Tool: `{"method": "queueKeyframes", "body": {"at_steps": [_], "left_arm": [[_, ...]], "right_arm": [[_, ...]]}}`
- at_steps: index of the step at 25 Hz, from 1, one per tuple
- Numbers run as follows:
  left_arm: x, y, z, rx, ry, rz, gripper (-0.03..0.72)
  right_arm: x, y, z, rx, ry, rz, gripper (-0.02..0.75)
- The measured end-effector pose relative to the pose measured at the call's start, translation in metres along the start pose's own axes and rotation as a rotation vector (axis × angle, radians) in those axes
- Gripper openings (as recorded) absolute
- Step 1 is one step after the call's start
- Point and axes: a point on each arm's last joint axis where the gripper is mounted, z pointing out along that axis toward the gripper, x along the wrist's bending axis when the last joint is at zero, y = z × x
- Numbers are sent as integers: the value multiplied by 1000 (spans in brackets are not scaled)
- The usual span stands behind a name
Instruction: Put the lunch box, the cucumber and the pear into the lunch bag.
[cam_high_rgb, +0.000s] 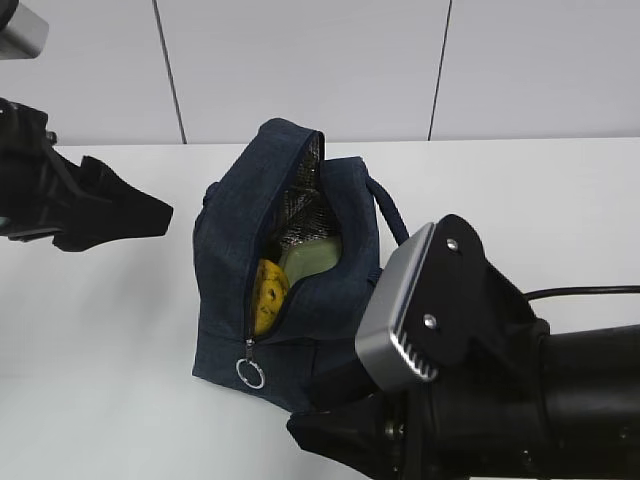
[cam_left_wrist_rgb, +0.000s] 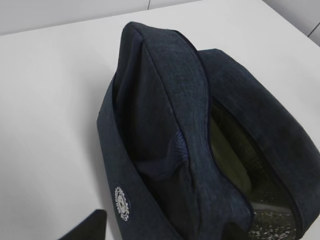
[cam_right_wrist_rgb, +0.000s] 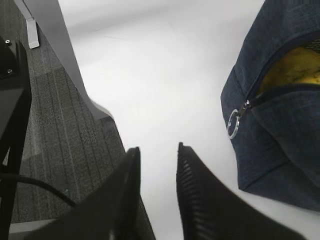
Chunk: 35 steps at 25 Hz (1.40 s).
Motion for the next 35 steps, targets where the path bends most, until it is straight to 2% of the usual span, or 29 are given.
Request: {"method": "queueKeyframes", "body": {"at_steps": [14, 19, 21, 23, 25, 30, 33, 35], "left_arm": [[0, 0, 0, 0, 0, 0, 414], [0, 0, 0, 0, 0, 0, 414], [0, 0, 0, 0, 0, 0, 414], [0, 0, 0, 0, 0, 0, 414], [0, 0, 0, 0, 0, 0, 414], [0, 0, 0, -1, 0, 0, 414], [0, 0, 0, -1, 0, 0, 414], [0, 0, 0, -1, 0, 0, 414]], "right_arm": [[-12, 4, -4, -27, -25, 17, 208], [-11, -1, -4, 94, -8, -45, 207], [-17, -1, -6, 168, -61, -17, 207], [-25, -2, -8, 207, -161, 56, 207], [-29, -1, -12, 194, -231, 114, 207], [-17, -12, -10, 114, -301, 92, 207], [-2, -30, -10, 32, -285, 60, 207], [6, -41, -11, -56, -238, 42, 207]]}}
